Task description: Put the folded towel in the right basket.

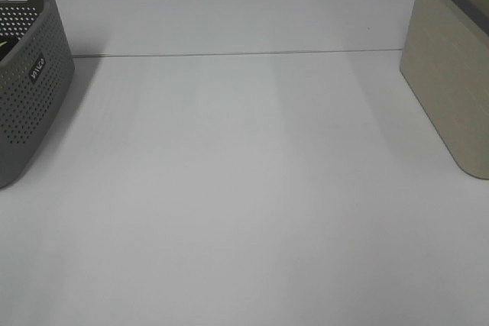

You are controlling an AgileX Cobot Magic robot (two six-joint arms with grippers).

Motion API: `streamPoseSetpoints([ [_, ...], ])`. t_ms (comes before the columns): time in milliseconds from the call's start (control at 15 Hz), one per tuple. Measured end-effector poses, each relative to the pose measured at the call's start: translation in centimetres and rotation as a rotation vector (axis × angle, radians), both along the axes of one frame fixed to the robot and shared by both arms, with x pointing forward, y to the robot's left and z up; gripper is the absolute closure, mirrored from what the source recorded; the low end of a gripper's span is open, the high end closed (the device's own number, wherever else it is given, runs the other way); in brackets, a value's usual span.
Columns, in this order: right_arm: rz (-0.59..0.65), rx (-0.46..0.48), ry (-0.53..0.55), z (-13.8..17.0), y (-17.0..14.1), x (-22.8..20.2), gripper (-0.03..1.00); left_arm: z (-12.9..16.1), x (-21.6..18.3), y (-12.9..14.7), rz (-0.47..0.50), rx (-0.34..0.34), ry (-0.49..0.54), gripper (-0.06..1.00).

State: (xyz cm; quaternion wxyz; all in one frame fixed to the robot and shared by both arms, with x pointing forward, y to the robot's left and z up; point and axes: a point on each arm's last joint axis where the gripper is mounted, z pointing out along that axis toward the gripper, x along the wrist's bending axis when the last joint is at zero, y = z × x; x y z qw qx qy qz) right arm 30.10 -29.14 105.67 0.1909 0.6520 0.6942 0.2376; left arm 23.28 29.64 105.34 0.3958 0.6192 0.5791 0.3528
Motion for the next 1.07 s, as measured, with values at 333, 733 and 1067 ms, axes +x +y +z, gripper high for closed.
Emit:
streamPoseSetpoints([
  [333, 0.026, -0.035, -0.285, -0.4, 0.0, -3.9, 0.28, 0.0, 0.0, 0.0, 0.000, 0.000, 0.000, -0.03],
  [733, 0.024, -0.042, -0.494, -0.2, 0.1, -7.0, 0.28, 0.0, 0.0, 0.0, 0.000, 0.000, 0.000, -0.03],
  [1067, 0.024, -0.042, -0.494, -0.2, 0.1, -7.0, 0.28, 0.0, 0.0, 0.0, 0.000, 0.000, 0.000, -0.03],
])
